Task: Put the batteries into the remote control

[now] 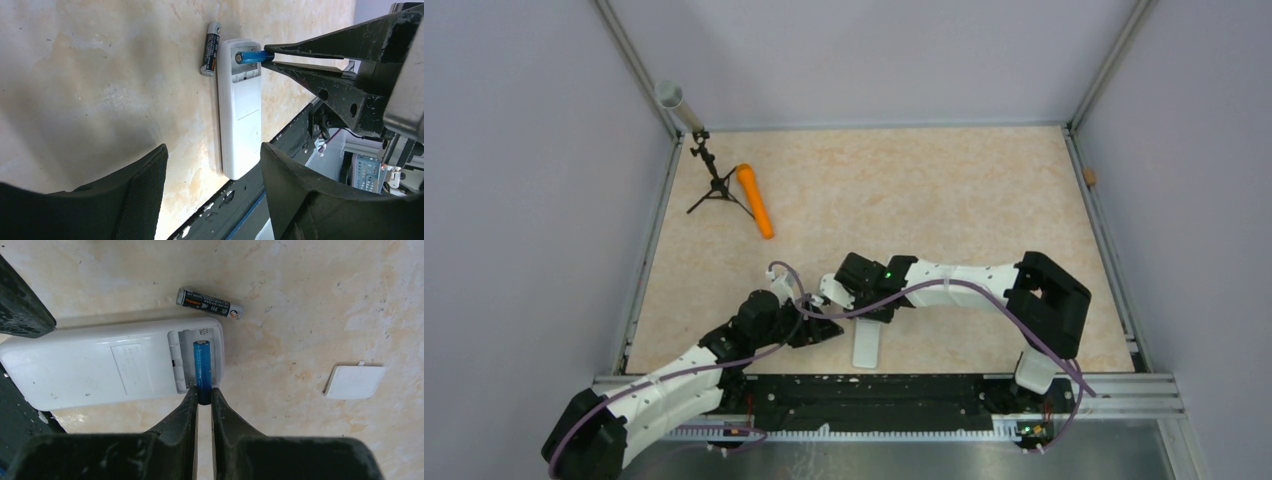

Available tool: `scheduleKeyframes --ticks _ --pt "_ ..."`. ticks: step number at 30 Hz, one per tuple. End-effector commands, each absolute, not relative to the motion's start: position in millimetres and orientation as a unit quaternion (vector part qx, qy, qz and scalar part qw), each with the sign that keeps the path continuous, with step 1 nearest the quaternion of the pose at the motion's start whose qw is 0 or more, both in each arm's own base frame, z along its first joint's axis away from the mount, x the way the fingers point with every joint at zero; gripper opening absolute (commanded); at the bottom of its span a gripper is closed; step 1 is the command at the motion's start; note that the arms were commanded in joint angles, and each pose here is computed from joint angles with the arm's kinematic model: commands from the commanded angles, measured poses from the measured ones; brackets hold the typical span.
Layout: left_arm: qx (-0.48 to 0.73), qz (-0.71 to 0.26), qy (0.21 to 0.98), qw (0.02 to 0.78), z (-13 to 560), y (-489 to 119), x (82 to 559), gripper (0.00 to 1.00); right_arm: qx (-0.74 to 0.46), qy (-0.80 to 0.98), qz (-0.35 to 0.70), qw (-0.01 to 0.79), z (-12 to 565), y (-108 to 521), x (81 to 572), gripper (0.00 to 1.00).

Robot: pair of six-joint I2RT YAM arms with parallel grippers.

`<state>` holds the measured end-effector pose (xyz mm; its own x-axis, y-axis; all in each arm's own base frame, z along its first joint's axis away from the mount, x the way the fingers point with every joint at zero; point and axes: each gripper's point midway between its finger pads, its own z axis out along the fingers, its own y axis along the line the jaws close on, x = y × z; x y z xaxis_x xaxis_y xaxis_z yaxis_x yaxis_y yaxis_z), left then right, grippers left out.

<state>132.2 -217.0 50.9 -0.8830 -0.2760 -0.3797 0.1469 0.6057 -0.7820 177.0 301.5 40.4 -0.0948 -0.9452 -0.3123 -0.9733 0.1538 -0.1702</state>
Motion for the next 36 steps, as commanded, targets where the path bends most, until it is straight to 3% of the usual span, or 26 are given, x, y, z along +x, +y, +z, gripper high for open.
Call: scheduleKeyframes --ticks 1,13,28,36 --pt "-0.029 -0.456 0.854 0.250 57.5 -220.9 135.6 0.69 -0.635 0.744 0.048 0.204 64.9 308.8 184.5 0.00" --pt "-0.026 -0.454 0.854 0.252 58.0 -221.3 136.4 0.69 -0.633 0.748 0.043 0.195 57.8 307.8 184.5 0.01" --pt "-0.029 -0.457 0.853 0.251 58.0 -221.1 135.4 0.69 -0.627 0.752 0.040 0.199 53.9 312.5 188.0 0.16" --pt "-0.029 -0.459 0.852 0.249 57.6 -220.9 134.3 0.69 -0.623 0.754 0.041 0.202 55.5 313.9 188.9 0.20"
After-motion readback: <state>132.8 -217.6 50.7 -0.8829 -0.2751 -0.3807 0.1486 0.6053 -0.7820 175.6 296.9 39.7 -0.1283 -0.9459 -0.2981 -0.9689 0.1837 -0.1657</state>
